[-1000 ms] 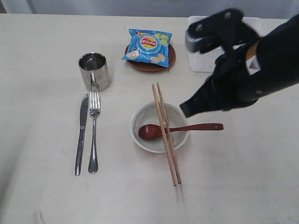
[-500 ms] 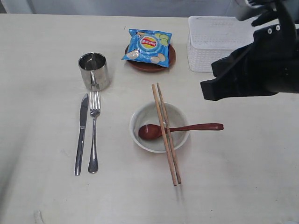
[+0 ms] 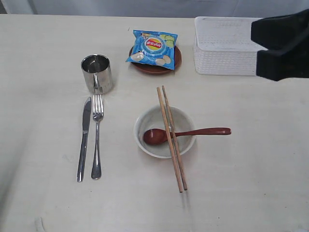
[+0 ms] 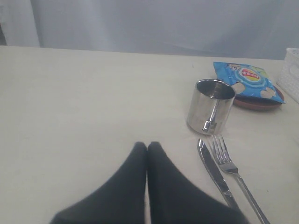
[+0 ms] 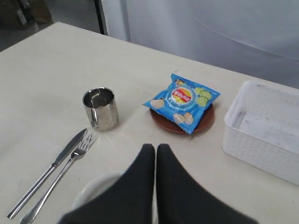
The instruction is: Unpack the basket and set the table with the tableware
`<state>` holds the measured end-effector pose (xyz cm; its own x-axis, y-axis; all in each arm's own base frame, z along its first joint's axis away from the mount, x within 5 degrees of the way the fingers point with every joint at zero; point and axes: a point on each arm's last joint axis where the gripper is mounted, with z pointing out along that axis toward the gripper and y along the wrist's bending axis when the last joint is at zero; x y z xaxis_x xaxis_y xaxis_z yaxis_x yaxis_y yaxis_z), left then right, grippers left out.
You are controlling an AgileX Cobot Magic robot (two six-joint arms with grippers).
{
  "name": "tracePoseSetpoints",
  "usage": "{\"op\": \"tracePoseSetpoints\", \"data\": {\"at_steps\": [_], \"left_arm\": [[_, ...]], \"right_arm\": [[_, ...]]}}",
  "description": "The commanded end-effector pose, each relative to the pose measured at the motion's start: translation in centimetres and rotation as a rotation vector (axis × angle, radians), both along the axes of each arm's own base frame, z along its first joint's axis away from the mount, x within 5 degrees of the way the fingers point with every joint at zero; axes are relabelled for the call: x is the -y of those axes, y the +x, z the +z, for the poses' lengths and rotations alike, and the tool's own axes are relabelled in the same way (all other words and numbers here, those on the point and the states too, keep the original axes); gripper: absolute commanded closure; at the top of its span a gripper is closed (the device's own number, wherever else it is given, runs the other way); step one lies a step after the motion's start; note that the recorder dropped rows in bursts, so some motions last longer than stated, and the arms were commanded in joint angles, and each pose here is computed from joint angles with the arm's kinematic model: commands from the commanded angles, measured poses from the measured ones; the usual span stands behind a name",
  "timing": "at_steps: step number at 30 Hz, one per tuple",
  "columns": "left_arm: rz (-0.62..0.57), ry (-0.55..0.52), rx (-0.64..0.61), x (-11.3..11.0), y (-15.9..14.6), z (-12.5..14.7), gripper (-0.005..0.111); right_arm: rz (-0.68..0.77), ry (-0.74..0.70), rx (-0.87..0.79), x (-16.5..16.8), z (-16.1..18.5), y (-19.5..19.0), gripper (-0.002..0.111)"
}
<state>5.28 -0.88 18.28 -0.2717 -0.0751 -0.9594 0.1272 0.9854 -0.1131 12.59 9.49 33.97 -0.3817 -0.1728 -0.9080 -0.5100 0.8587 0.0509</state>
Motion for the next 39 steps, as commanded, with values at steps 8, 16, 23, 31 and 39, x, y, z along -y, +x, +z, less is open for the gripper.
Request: {"op": "tracePoseSetpoints", "data": {"at_steps": [8,16,23,31,39], "left_arm": [[-0.005,0.003,0.003,0.0,0.0,-0.1,0.107],[-0.005,0.003,0.003,0.0,0.0,-0.1,0.107],[-0.005,0.003,0.003,0.0,0.0,-0.1,0.107],[-0.005,0.003,0.003,0.0,0.0,-0.1,0.107],[-0.005,0.003,0.003,0.0,0.0,-0.1,0.107]], "right_arm": [[-0.173,-0.042,-0.142,1.7,-1.3,-0.2,0.106],[-0.226,-0.028,0.083,3.1,0.8,-0.2,0.106],[-0.233,0.047,0.09,3.8,1.4,-1.2,0.106],[-0.22,-0.021,0.143,4.1,1.6,-1.3,0.106],[-0.256,-0.077,0.341,6.0,2.3,-2.0,0.106]]}}
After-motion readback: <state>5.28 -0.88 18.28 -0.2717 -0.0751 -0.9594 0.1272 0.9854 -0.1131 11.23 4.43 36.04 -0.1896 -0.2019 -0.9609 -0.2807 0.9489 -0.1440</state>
